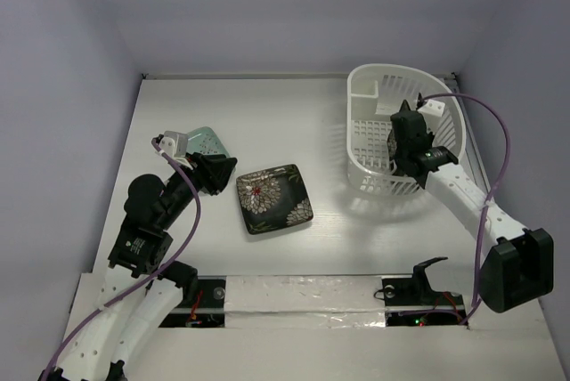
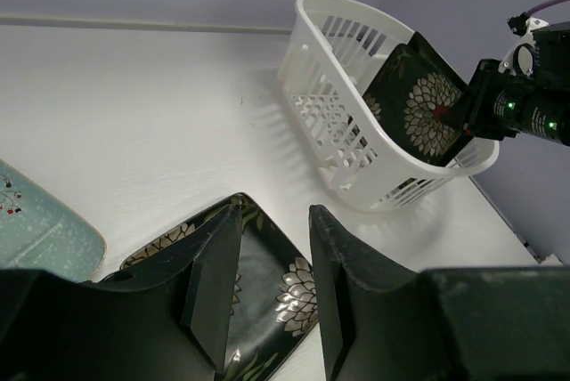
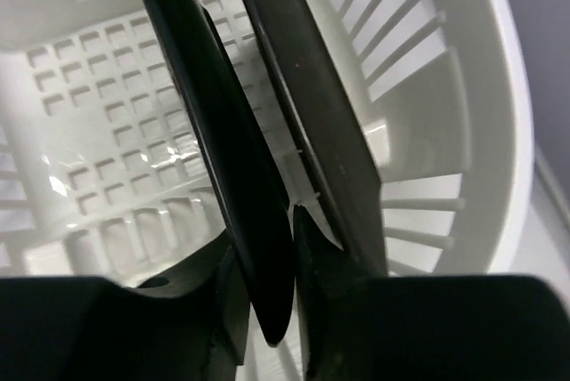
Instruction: Unload the plates from the dish rack
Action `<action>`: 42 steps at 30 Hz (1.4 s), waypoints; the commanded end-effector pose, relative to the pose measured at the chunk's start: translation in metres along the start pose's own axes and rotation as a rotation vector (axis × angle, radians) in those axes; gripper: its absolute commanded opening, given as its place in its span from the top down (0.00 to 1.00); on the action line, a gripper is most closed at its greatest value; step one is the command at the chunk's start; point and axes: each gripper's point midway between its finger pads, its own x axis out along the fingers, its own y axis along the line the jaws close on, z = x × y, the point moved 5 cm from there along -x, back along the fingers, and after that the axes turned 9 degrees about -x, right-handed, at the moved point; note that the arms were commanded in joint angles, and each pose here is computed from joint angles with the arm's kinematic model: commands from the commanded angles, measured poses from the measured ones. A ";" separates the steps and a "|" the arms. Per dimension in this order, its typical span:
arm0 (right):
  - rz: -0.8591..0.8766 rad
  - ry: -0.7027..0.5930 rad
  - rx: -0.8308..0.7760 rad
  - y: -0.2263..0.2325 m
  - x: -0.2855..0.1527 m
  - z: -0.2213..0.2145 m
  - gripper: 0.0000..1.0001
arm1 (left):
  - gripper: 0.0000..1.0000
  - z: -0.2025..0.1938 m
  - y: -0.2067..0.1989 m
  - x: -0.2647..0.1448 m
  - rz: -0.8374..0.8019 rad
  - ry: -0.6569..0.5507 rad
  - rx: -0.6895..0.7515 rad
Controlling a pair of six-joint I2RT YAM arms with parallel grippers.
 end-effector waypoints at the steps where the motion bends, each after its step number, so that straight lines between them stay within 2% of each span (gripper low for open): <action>1: -0.050 -0.095 0.016 -0.011 -0.006 0.033 0.76 | 0.67 0.018 -0.014 -0.003 -0.046 -0.057 0.023; 2: -0.050 -0.093 0.006 -0.011 -0.007 0.034 0.82 | 0.67 0.019 -0.014 -0.003 -0.048 -0.059 0.023; 9: -0.037 -0.084 -0.081 -0.008 -0.012 0.038 1.00 | 0.67 0.020 -0.015 -0.005 -0.054 -0.066 0.024; 18: -0.043 -0.119 -0.263 0.004 -0.039 0.051 1.00 | 0.67 0.020 -0.019 -0.006 -0.070 -0.066 0.025; 25: -0.086 -0.157 -0.302 -0.003 -0.057 0.073 1.00 | 0.66 0.020 -0.018 -0.005 -0.068 -0.066 0.025; 36: -0.081 -0.332 -0.027 -0.051 -0.115 0.132 1.00 | 0.66 0.019 -0.017 -0.003 -0.061 -0.060 0.022; 39: -0.010 -0.386 0.066 -0.064 -0.136 0.142 1.00 | 0.66 0.018 -0.017 -0.003 -0.061 -0.058 0.021; 42: 0.176 -0.447 0.154 -0.064 -0.161 0.148 1.00 | 0.66 0.019 -0.017 -0.003 -0.062 -0.059 0.020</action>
